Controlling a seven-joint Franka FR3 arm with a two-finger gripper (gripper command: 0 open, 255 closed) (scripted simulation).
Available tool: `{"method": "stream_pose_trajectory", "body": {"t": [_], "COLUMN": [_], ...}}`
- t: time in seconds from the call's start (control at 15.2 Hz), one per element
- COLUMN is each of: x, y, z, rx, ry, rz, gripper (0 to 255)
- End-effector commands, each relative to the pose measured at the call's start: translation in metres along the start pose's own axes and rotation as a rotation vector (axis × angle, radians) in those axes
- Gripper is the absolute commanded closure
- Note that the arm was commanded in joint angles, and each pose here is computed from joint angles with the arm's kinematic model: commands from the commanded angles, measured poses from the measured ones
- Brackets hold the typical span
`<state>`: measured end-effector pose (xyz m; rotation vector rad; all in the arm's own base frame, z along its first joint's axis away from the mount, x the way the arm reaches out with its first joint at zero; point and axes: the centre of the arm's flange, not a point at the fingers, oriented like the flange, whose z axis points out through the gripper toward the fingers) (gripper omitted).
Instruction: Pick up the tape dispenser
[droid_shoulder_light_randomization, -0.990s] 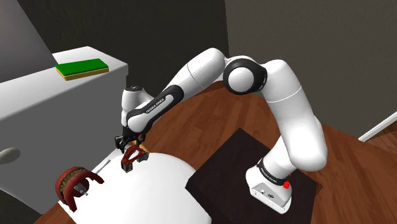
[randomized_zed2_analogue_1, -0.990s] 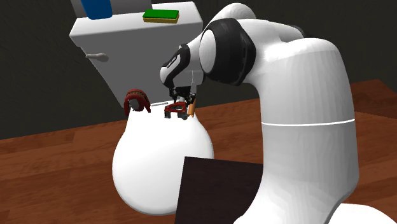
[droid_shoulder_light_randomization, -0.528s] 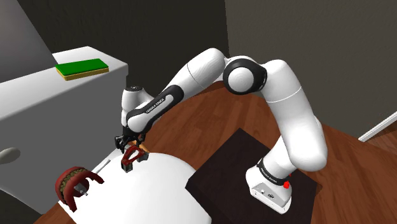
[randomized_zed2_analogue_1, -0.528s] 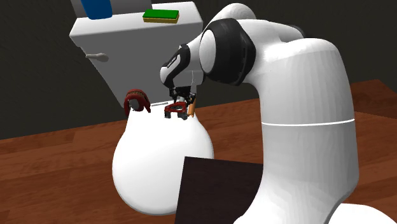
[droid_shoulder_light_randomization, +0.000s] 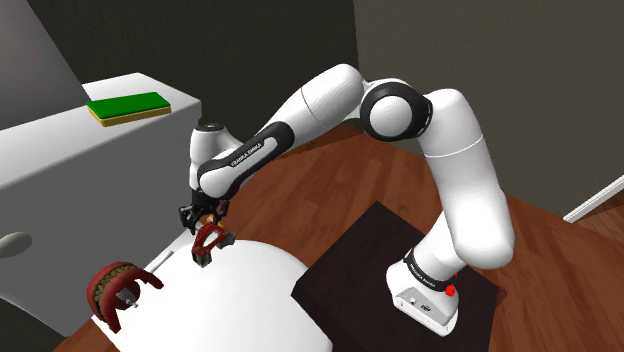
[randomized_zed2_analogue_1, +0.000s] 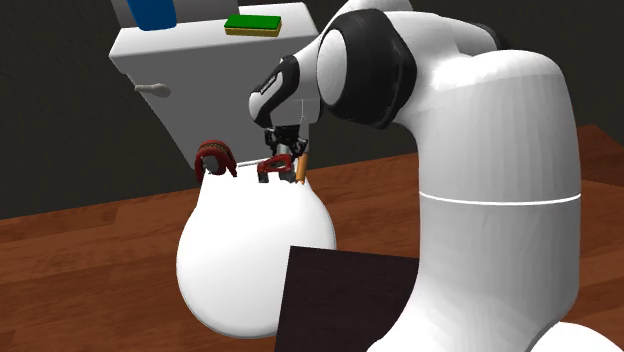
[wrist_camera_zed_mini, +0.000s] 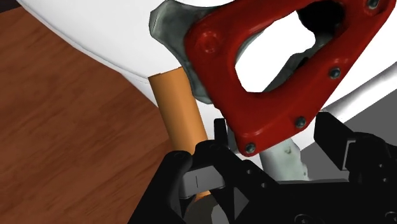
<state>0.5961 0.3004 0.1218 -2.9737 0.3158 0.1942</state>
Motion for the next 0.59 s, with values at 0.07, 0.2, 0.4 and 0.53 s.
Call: {"method": "stream_pose_trajectory", "body": {"t": [0.07,0.2,0.4,0.53], "x": [-0.003,-0.005,-0.007,-0.007], "y": [-0.002,-0.003,-0.005,-0.006], "z": [-0.017,-0.027,-0.042,-0.043], "rx": [0.001,0.001,0.001,0.001], "ry": [0.001,0.001,0.001,0.001], "rz": [0.000,0.000,0.000,0.000], "gripper": [255,255,255,255]}}
